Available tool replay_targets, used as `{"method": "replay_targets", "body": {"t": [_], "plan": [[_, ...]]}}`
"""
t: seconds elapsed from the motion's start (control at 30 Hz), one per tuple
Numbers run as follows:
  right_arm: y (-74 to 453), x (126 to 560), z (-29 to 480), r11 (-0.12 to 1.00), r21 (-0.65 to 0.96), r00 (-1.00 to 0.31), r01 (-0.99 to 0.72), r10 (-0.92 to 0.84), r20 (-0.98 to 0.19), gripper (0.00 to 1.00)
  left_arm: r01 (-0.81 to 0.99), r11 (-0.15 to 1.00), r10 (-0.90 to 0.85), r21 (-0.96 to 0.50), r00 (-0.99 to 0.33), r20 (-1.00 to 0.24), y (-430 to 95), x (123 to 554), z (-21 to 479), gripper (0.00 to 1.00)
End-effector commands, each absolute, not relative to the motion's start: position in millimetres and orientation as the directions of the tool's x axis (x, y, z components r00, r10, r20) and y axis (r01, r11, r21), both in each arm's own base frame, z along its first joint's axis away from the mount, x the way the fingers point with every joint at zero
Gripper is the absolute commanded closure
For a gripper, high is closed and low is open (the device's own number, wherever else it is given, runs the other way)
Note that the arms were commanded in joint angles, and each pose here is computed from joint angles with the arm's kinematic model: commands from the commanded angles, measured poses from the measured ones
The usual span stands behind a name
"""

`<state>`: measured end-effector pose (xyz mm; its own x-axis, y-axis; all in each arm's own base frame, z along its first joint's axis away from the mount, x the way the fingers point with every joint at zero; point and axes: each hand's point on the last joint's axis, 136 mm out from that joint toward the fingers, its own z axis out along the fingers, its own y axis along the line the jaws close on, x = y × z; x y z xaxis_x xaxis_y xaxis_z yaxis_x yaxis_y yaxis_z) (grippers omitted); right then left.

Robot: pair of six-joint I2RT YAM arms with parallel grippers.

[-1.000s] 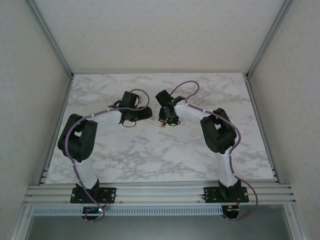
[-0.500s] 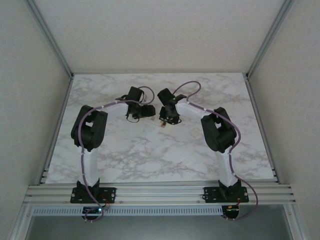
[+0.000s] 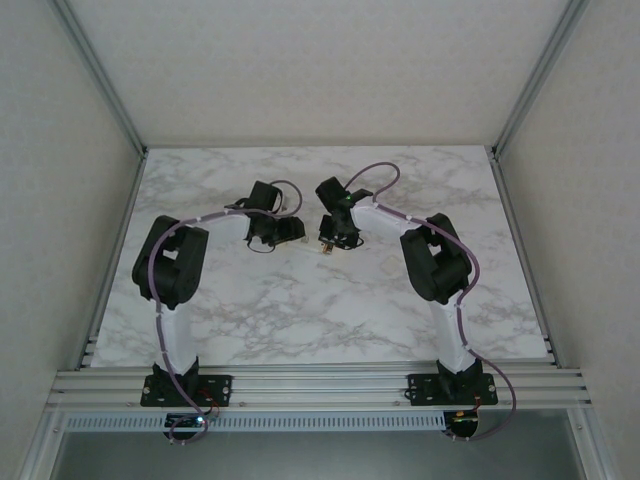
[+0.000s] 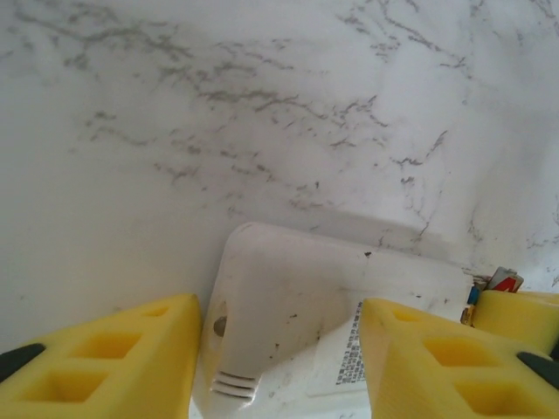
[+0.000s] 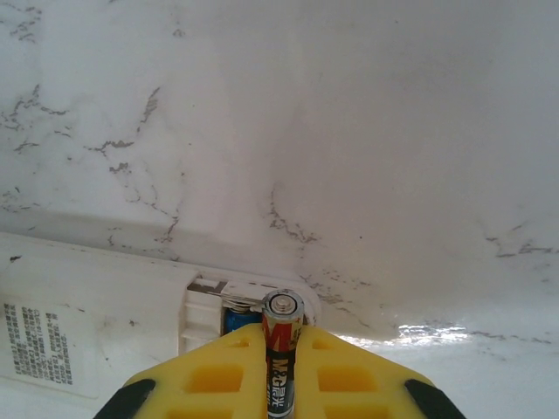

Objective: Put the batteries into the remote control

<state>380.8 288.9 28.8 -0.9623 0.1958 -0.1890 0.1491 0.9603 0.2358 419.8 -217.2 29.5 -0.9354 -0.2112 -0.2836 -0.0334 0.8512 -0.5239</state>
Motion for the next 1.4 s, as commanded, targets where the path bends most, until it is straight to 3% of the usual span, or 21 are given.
{"method": "replay_targets", "body": {"t": [0.0,0.7,1.03,1.37], "plan": [[276,368,23,0.975,0.175,-0.974,0.141,0.168,-0.152,0.89,-0.09,0.831,-0.26,-0.549,-0.935,-0.24,-220,406,34,0.5],[285,358,31,0.972,0.224,-0.99,0.069,0.094,-0.103,0.9,-0.106,0.842,-0.279,-0.529,-0.925,-0.257,-217,412,36,0.5],[271,371,59,0.975,0.203,-0.97,0.096,0.137,-0.199,0.89,-0.102,0.841,-0.277,-0.532,-0.925,-0.261,-217,413,39,0.51],[274,369,52,0.972,0.209,-0.969,0.112,0.153,-0.195,0.89,-0.096,0.838,-0.278,-0.538,-0.922,-0.268,-219,415,45,0.51]]}}
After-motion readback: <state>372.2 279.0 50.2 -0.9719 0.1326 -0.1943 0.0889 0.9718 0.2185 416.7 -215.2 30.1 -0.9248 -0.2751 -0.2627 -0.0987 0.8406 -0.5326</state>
